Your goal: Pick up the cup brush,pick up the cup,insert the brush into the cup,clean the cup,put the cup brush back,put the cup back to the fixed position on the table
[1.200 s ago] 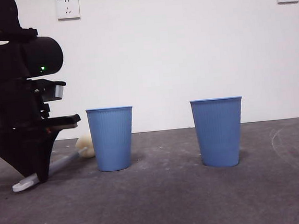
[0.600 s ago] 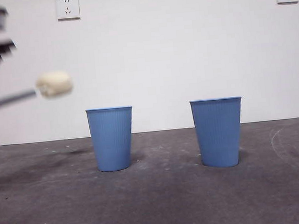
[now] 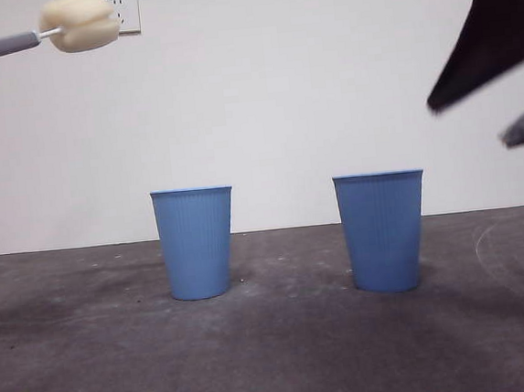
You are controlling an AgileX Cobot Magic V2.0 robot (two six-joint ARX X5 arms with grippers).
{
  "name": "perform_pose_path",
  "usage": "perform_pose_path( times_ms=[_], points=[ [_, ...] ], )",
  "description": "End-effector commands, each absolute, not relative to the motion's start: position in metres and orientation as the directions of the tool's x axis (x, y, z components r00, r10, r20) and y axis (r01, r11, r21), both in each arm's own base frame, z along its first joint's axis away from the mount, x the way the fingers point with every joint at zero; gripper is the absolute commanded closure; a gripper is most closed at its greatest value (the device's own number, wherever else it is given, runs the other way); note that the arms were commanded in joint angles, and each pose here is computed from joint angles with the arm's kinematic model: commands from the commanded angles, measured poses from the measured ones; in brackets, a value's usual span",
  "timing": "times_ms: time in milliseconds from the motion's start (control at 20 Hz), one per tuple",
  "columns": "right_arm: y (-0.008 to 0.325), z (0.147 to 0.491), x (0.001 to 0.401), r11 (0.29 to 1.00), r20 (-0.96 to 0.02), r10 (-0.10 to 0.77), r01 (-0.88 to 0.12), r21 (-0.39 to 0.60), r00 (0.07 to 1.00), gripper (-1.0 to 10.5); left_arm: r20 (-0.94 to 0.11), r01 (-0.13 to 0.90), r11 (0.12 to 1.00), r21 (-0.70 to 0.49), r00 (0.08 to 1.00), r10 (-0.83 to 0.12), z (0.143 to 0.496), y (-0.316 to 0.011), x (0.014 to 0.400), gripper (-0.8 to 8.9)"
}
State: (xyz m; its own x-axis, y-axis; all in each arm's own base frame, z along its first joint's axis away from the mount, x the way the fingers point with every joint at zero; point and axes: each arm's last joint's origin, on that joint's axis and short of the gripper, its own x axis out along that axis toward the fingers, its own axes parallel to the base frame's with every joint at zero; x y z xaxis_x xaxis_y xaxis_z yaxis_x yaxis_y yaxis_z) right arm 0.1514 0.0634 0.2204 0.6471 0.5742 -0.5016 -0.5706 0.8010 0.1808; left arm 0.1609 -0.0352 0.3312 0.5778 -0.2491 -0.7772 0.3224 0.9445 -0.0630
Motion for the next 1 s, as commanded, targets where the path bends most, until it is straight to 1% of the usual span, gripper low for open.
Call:
perform_pose_path(
  times_ms=[50,250,350,500,600,750,1000],
  points=[
    [0.071,0.201,0.15,0.824,-0.471,0.549,-0.542,0.165,0.691,4.4,-0.783,0.33,0.942,-0.061,0.569,-0.25,0.33,-0.035,0.16,8.22],
    [0.08,0.17,0.149,0.845,-0.389,0.527,-0.515,0.146,0.756,4.4,-0.787,0.335,0.94,-0.061,0.563,-0.252,0.33,-0.035,0.159,8.22],
    [0.082,0.157,0.151,0.868,-0.39,0.489,-0.482,0.123,0.78,4.4,-0.783,0.35,0.933,-0.082,0.557,-0.278,0.33,-0.035,0.159,8.22],
    [0.086,0.148,0.157,0.875,-0.368,0.478,-0.471,0.114,0.798,4.4,-0.773,0.382,0.915,-0.129,0.539,-0.334,0.33,-0.037,0.158,8.22],
    [0.089,0.144,0.163,0.875,-0.353,0.478,-0.47,0.113,0.804,4.4,-0.773,0.384,0.914,-0.132,0.538,-0.338,0.33,-0.037,0.158,8.22],
    [0.093,0.132,0.172,0.881,-0.356,0.467,-0.461,0.108,0.809,4.4,-0.773,0.385,0.914,-0.132,0.537,-0.338,0.33,-0.037,0.158,8.22],
    [0.099,0.119,0.186,0.894,-0.322,0.444,-0.437,0.098,0.836,4.4,-0.771,0.389,0.912,-0.132,0.538,-0.341,0.331,-0.037,0.158,8.22]
  ],
)
